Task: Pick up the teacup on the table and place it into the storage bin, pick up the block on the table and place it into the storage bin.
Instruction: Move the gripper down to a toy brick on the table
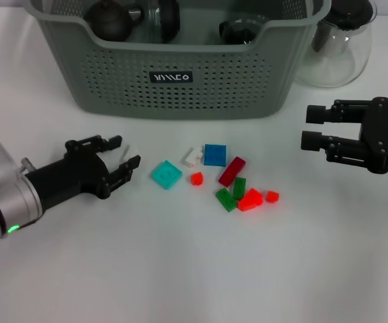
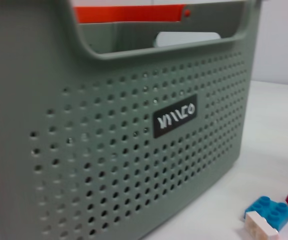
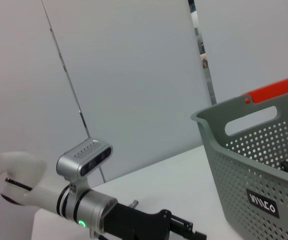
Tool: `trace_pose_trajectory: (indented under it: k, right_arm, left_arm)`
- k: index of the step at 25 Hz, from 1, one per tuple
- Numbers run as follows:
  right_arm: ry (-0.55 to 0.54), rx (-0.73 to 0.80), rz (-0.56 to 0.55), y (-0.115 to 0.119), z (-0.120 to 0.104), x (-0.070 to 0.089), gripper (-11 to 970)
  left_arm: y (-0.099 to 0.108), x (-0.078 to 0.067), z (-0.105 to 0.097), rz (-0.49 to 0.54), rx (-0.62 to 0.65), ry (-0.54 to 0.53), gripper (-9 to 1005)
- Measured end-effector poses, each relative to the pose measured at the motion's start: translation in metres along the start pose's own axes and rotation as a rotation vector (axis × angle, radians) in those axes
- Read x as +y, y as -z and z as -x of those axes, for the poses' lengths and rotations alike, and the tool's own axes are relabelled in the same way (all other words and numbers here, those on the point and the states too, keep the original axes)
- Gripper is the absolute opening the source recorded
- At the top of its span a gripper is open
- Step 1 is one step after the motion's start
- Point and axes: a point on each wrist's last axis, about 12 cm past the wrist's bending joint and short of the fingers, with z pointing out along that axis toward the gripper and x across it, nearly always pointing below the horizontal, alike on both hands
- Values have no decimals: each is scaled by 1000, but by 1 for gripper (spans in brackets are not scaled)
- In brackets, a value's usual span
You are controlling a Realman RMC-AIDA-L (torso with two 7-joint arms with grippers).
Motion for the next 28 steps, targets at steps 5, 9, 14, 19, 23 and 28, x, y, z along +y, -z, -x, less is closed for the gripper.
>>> trace_pose_trajectory:
  k: [5,9,14,19,23,28]
  right_arm:
    - [-2,-1,3,0,0,1,534]
    - [-5,-1,2,0,-1,1,534]
    - [-8,-2,1,1,-1,1,534]
    - [-12,-4,1,1,-1,1,534]
    - [-14,-6,0,1,-1,1,534]
    - [-12,-7,3,0,0,1,535]
  left_arm:
    - [-3,-3,-4,5,15,-8,602]
    - [-3,-3,-5,8,19,-15,493]
    - [-7,-6,-8,32,25,-39,433]
    - [-8,-3,-10,64,44,-40,432]
    - [-9,-1,-9,87,33,-23,429]
    - [-10,-4,-9,71,32,-27,427]
